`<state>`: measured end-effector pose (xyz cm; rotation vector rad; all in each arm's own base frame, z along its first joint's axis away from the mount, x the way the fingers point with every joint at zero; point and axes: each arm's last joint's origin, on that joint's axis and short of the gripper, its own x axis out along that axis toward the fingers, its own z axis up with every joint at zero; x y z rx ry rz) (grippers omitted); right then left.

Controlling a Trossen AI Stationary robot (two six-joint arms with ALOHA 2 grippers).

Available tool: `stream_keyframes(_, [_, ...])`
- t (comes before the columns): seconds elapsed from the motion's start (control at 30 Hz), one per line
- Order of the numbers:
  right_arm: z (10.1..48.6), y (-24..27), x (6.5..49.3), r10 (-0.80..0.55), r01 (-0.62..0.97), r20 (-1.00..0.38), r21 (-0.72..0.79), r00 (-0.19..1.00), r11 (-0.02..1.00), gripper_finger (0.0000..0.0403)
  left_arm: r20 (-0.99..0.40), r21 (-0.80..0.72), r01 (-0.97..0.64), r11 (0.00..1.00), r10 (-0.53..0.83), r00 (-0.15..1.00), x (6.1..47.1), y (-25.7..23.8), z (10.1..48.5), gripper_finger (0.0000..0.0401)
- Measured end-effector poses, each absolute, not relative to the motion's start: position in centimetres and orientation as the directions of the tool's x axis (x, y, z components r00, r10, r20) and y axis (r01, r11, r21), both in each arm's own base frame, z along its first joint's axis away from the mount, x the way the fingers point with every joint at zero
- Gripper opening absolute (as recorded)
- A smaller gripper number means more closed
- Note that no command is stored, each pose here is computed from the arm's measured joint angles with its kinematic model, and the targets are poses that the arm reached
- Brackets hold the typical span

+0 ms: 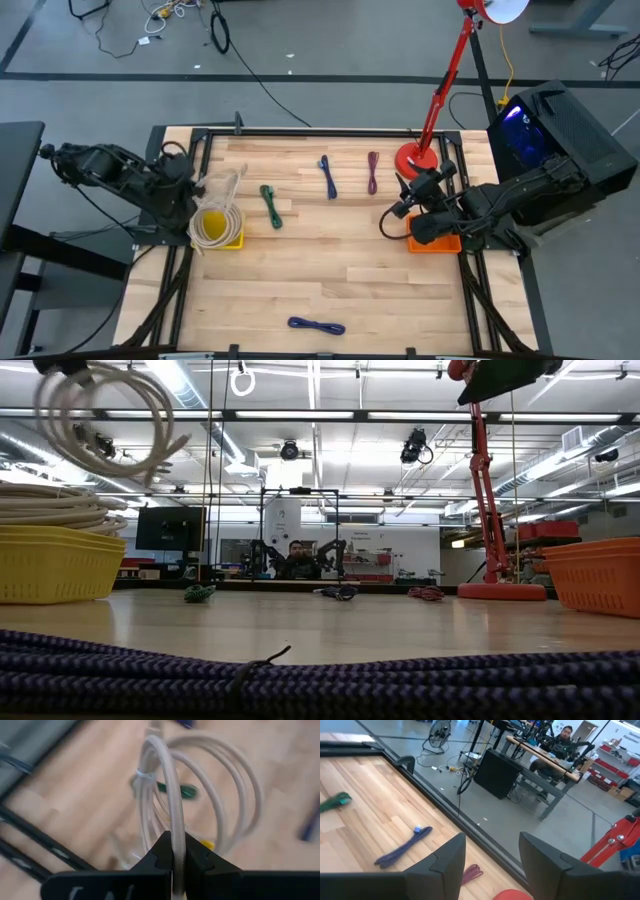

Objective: Pick & Place USB Port
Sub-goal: Put the brown HDMI cable into the yellow basket

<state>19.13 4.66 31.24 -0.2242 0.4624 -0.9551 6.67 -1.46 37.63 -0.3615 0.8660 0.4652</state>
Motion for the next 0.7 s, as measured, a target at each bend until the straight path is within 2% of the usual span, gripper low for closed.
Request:
stream_keyframes(0.1, [30.1,4.3,19.1,-0.837,0.735,-0.284,-0.4,0.468,0.548,0.0185,-0.812,-0.19,-0.515,0.836,0.162,0.561,6.7,-1.7,38.3,0.0017])
stream_keyframes(0.3, [27.4,3.8,19.3,-0.851,0.742,-0.288,-0.417,0.439,0.525,0.0185,-0.851,-0.211,-0.497,0.842,0.092,0.517,7.4,-2.3,38.1,0.0017])
stream_keyframes(0.53, [27.7,3.9,19.7,-0.839,0.746,-0.278,-0.385,0.467,0.543,0.0185,-0.901,-0.208,-0.477,0.854,0.023,0.434,9.1,-3.1,37.6,0.0017])
stream_keyframes(0.7, [28.1,4.1,20.1,-0.83,0.746,-0.263,-0.366,0.491,0.557,0.0185,-0.915,-0.161,-0.464,0.871,0.045,0.402,10.1,-3.3,37.3,0.0017])
